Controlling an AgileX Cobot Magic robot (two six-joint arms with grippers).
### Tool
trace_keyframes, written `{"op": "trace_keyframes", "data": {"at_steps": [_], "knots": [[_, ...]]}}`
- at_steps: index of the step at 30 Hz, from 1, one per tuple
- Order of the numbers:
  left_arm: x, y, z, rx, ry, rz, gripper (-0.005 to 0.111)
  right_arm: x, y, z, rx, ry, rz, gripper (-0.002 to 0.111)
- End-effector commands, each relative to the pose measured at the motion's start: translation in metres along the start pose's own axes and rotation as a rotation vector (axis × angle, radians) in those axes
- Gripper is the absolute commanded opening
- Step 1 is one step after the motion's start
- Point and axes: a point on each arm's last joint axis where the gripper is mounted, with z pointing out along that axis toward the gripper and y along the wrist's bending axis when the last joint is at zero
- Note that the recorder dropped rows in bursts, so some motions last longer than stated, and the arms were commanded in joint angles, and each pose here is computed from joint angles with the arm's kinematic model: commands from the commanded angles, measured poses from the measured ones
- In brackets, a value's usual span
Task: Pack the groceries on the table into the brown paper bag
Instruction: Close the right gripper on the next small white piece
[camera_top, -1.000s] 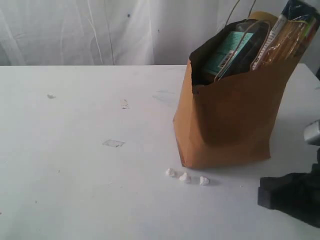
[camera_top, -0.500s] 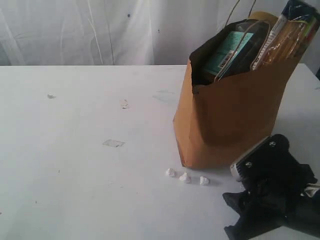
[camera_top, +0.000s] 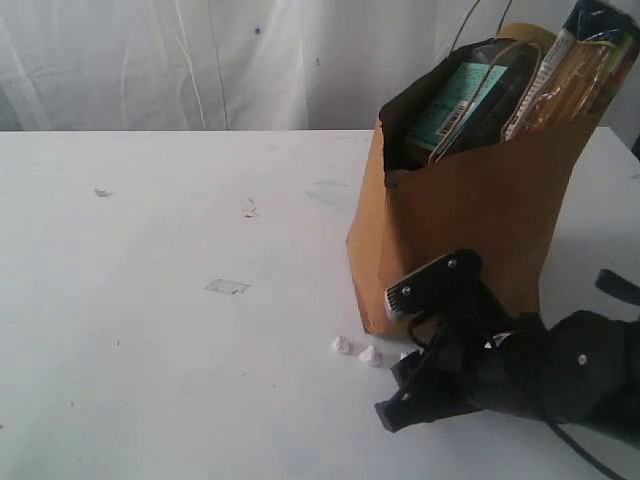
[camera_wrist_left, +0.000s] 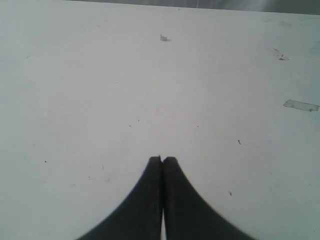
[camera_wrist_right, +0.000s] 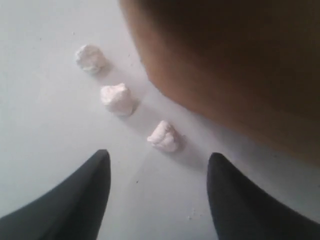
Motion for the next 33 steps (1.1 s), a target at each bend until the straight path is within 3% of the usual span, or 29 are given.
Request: {"op": "trace_keyframes", "data": {"at_steps": [1, 9, 20, 23, 30, 33], "knots": [[0.0, 0.0, 0.0, -0.002, -0.008, -0.007, 0.0, -0.007, 0.006, 0.011, -0.041, 0.038, 0.023, 0.054], [0.0, 0.0, 0.0, -0.002, -0.008, -0.007, 0.0, -0.017, 0.004, 0.024, 0.005, 0.006, 0.079, 0.054], [0.0, 0.0, 0.0, -0.002, -0.008, -0.007, 0.0, -0.008, 0.003, 0.039, 0.028, 0.052, 0.127, 0.053], [0.0, 0.0, 0.0, -0.002, -0.008, -0.007, 0.0, -0.006, 0.004, 0.041, 0.028, 0.066, 0.13, 0.041], [0.0, 0.0, 0.0, -0.002, -0.008, -0.007, 0.0, 0.002, 0.011, 0.04, -0.047, 0.15, 0.138, 0.0], [0.0, 0.0, 0.0, -0.002, -0.008, -0.007, 0.0, 0.0, 0.015, 0.033, -0.092, 0.168, 0.172, 0.0]]}}
